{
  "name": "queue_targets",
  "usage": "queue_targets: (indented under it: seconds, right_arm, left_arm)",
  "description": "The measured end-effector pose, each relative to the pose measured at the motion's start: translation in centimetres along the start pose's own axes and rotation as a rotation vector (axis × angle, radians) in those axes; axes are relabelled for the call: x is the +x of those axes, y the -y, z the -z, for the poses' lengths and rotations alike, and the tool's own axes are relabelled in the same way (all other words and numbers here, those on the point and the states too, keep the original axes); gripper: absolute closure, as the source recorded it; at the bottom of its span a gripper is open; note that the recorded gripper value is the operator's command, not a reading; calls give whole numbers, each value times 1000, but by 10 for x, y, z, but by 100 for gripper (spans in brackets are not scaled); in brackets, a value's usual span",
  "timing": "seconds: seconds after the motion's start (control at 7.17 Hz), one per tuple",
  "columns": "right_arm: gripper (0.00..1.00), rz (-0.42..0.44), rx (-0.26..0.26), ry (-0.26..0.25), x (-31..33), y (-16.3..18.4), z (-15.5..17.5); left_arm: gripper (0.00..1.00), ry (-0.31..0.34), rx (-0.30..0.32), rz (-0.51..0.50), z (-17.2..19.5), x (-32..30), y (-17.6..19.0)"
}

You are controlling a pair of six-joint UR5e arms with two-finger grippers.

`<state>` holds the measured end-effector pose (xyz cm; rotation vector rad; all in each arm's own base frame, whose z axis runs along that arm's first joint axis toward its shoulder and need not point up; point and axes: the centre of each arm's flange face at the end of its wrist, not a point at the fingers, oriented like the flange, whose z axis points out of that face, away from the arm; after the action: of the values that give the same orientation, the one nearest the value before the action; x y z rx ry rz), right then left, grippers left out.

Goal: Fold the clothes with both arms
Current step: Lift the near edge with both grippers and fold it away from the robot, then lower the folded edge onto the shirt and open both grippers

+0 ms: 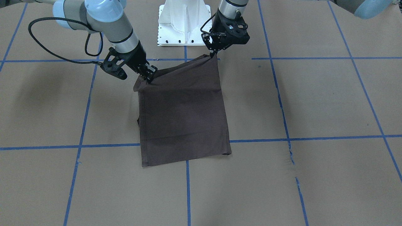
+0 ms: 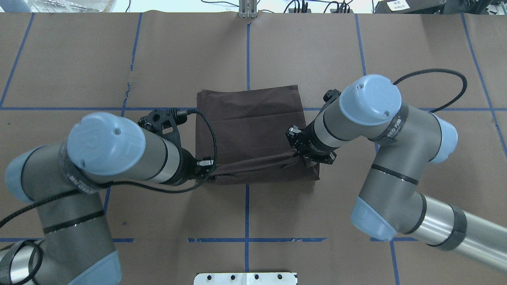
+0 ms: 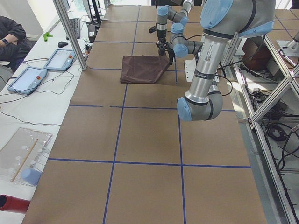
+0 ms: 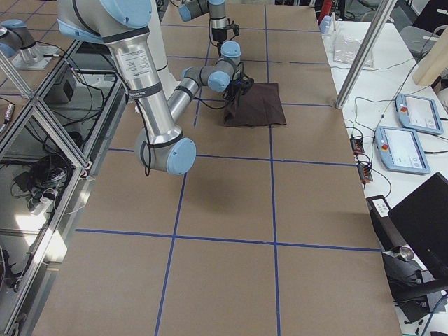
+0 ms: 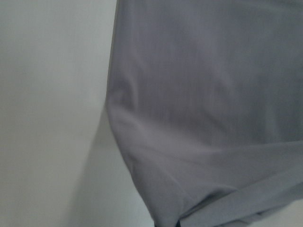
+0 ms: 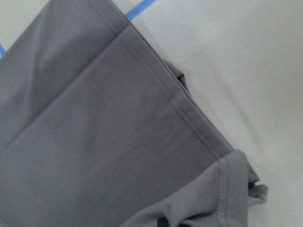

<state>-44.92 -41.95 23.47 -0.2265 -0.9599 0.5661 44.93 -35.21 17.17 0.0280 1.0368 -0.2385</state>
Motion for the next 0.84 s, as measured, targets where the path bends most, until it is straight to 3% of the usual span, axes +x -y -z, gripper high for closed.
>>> queue_targets:
  seconds: [0.28,0.7,0.84]
  right_arm:
    - [100,-19,23,7,-43,39,-6]
    - [100,-42,49,18,-82,93,-46]
    - [96,-58,59,5,-98,113,-56]
  left_arm:
    - [100,-23,47,34,-33,2,71]
    - [100,-22,97,49,-72,-6,133]
    - [78,-7,117,48,-81,-2,157]
